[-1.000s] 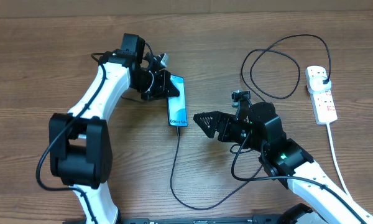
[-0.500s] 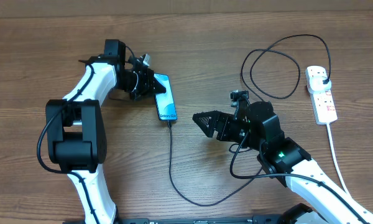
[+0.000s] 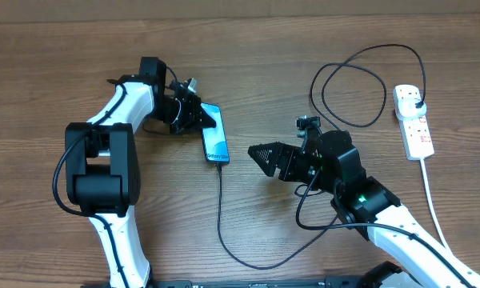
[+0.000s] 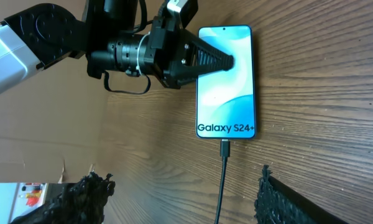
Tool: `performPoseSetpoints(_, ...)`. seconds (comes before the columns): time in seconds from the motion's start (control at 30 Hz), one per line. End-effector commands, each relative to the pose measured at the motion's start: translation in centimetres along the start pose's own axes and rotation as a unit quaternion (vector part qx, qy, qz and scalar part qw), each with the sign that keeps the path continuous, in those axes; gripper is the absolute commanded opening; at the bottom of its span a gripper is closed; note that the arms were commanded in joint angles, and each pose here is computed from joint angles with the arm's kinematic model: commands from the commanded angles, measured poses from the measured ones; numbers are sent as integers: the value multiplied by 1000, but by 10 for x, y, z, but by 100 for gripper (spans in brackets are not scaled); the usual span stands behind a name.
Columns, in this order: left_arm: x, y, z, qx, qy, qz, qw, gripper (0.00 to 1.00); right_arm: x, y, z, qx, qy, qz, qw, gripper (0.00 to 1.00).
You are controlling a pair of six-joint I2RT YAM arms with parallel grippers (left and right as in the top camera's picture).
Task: Plug charger to phone and switch on socket
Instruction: 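Lower the phone onto the table with the left gripper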
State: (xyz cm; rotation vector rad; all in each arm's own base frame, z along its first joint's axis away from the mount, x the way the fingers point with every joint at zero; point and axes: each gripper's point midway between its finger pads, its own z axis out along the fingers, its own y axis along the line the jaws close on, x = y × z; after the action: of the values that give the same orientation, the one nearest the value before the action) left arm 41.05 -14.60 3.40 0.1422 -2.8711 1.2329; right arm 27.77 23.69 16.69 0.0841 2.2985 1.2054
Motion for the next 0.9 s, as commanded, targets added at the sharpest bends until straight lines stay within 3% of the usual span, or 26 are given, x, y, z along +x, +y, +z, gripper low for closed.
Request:
performPoseSetpoints(0.0, 7, 3, 9, -15, 13, 14, 1000, 4, -4, 0, 0, 2, -8, -3, 1000, 78)
performPoseSetpoints(0.43, 12, -1, 15, -19, 23, 20, 999, 6, -4, -1, 0, 3, -7, -2, 1000, 79)
performPoseSetpoints(0.67, 12, 4, 14, -32, 21, 15, 999, 24, -4, -1, 0, 3, -7, -2, 1000, 79)
performPoseSetpoints(0.87, 12, 5, 14, -38, 21, 15, 999, 27, -4, -1, 0, 3, -7, -2, 1000, 79)
